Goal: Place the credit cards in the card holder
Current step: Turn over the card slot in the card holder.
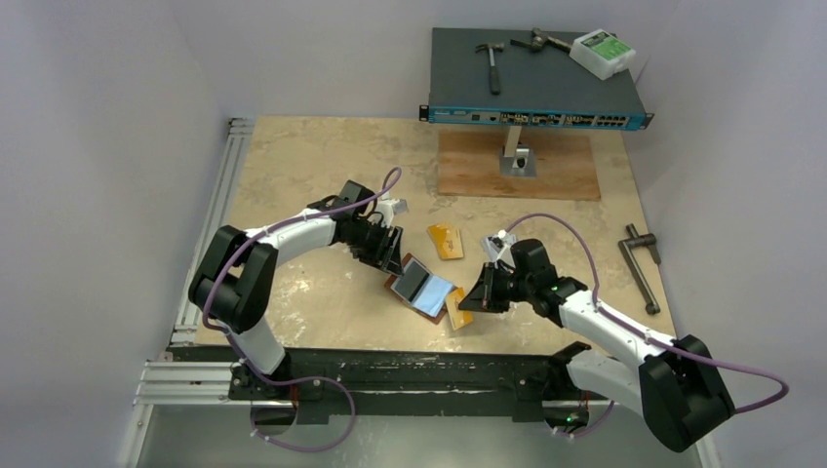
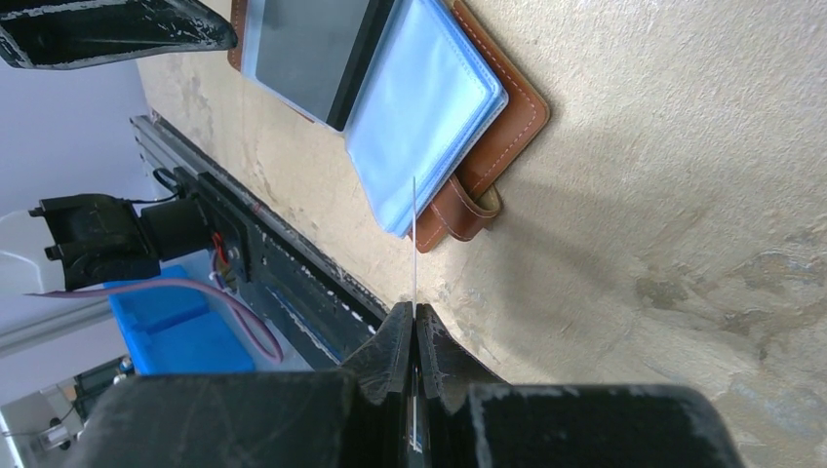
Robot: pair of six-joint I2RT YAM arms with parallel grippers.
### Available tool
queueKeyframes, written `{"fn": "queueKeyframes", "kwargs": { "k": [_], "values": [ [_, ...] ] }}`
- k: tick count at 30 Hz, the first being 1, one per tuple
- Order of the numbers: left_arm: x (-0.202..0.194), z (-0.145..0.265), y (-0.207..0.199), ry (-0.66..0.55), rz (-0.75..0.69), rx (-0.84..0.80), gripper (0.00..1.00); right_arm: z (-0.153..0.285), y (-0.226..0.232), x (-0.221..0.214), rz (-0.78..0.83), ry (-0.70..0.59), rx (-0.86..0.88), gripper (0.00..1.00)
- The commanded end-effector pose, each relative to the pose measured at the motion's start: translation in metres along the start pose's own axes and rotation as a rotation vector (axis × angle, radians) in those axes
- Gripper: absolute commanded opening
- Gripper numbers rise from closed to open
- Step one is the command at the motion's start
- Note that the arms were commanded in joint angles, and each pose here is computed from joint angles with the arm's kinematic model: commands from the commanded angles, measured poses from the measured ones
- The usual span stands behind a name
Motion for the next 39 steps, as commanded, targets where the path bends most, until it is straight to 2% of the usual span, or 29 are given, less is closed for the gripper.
{"fn": "queueKeyframes", "kwargs": {
  "k": [1, 23, 39],
  "values": [
    [0.007, 0.006, -0.009, -0.026, -0.035, -0.022, 0.51, 0.002, 0.005, 0.001, 0.033, -0.003, 0.036, 0.00],
    [0.005, -0.004, -0.014, -0.001, -0.025, -0.046, 0.50, -0.008, -0.004, -0.007, 0.013, 0.016, 0.049, 0.00],
    [0.007, -0.004, -0.016, -0.002, -0.029, -0.053, 0.49, -0.012, 0.007, 0.005, 0.027, -0.008, 0.099, 0.00]
  ]
}}
Point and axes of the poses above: each gripper's point midway between its finger pads, its own z axis back along the fingers, its own y axis along the line the jaws close on, x = y × z, the point moved 2 cm from there along z, back along the fingers, and after that the axes turned 5 degrees about z, right-handed, at the moved point
